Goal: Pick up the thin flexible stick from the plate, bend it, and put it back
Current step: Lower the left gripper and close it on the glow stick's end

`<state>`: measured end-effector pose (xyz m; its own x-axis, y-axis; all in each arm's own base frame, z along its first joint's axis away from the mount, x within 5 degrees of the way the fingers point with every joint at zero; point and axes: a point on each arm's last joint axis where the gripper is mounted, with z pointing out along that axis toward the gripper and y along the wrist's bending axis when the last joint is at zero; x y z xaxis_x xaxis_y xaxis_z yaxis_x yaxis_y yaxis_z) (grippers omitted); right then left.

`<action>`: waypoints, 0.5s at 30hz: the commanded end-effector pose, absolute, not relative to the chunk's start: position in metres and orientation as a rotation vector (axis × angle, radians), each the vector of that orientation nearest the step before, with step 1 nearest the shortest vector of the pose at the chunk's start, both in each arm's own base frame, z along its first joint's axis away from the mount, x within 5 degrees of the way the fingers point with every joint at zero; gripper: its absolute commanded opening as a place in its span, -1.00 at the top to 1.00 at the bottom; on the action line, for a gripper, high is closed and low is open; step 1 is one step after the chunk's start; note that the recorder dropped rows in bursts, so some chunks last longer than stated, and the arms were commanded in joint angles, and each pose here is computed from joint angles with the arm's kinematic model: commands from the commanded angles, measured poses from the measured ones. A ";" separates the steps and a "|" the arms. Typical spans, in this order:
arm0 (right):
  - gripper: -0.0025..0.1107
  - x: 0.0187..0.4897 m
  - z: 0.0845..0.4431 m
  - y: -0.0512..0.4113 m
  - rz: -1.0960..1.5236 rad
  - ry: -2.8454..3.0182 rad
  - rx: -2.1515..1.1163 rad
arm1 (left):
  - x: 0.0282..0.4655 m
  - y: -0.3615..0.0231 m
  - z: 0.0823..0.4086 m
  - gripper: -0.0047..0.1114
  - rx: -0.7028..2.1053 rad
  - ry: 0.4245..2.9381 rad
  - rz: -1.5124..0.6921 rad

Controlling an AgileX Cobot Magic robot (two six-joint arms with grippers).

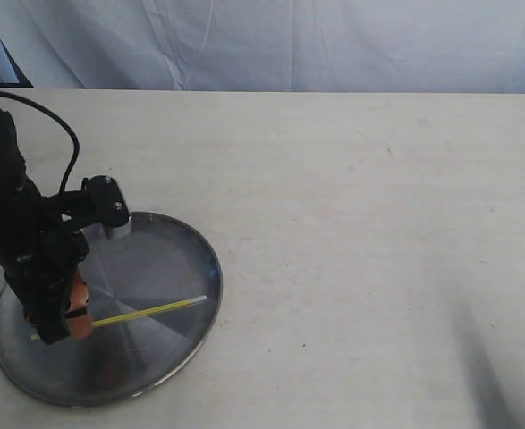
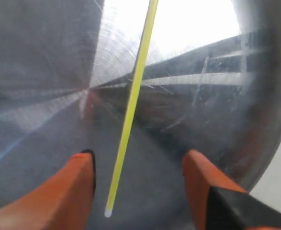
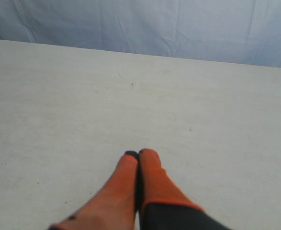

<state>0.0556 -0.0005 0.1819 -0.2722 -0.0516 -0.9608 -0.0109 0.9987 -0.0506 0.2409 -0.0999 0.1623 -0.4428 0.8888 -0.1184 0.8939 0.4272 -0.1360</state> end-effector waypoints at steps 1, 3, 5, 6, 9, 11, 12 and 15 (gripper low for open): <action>0.96 0.055 0.182 -0.001 -0.041 1.834 -0.039 | 0.239 -0.101 0.151 -0.01 1.652 2.614 -0.243; 0.96 0.055 0.182 -0.001 -0.041 1.834 -0.039 | 0.240 -0.101 0.148 -0.01 1.654 2.623 -0.245; 0.96 0.055 0.182 -0.001 -0.041 1.834 -0.039 | 0.241 -0.101 0.144 -0.01 1.649 2.622 -0.239; 0.96 0.055 0.182 -0.001 -0.041 1.834 -0.039 | 0.242 -0.101 0.140 -0.01 1.651 2.630 -0.241; 0.96 0.055 0.182 -0.001 -0.041 1.834 -0.039 | 0.244 -0.102 0.131 -0.01 1.656 2.656 -0.249; 0.96 0.055 0.182 -0.001 -0.041 1.834 -0.039 | 0.244 -0.102 0.125 -0.01 1.665 2.675 -0.255; 0.96 0.055 0.182 -0.001 -0.041 1.834 -0.039 | 0.244 -0.101 0.123 -0.01 1.671 2.679 -0.253; 0.96 0.055 0.182 -0.001 -0.041 1.834 -0.039 | 0.244 -0.101 0.119 -0.01 1.678 2.694 -0.260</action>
<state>0.0556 -0.0005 0.1819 -0.2722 -0.0516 -0.9608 -0.0109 0.9987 -0.0506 0.2453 -0.1016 0.1250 -0.4456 0.8925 -0.0695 0.8893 0.4323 -0.1492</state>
